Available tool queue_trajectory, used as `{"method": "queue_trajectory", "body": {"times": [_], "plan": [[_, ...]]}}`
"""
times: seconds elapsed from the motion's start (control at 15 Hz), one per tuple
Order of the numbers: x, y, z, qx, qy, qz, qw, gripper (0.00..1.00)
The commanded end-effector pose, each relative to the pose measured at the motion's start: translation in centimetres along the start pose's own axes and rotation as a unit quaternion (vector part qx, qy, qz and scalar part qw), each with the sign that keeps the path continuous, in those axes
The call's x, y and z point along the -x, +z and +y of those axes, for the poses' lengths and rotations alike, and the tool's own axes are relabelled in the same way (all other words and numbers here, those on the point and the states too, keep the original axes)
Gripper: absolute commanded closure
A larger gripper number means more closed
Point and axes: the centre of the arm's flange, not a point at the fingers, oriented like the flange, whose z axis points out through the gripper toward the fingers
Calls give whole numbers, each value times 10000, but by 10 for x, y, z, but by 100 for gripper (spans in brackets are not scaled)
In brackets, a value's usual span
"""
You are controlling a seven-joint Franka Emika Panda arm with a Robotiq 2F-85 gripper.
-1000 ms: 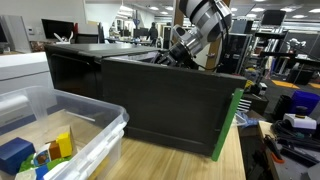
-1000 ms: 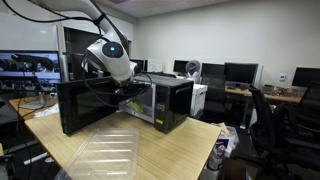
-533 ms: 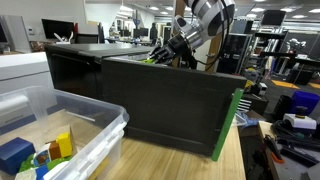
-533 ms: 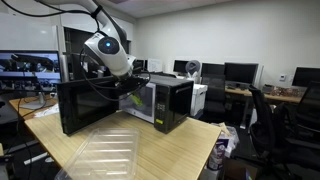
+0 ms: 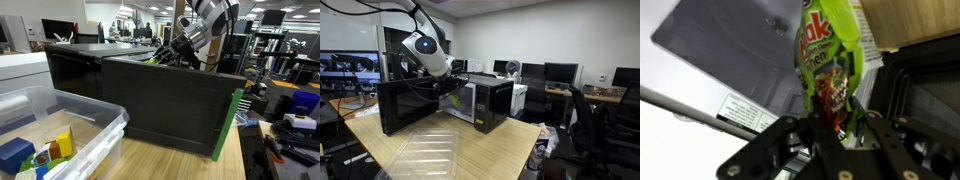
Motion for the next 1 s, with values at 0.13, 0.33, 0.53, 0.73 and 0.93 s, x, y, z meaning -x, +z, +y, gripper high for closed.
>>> {"method": "queue_trajectory", "body": {"times": [0.13, 0.33, 0.53, 0.73, 0.93], "plan": [[44, 4, -51, 86, 68, 60, 9999, 93], [42, 9, -52, 168, -18, 192, 9997, 93], [31, 4, -49, 344, 13, 419, 9985, 93], [25, -7, -48, 324, 92, 311, 9990, 93], [25, -12, -51, 234, 242, 214, 9992, 40]]}}
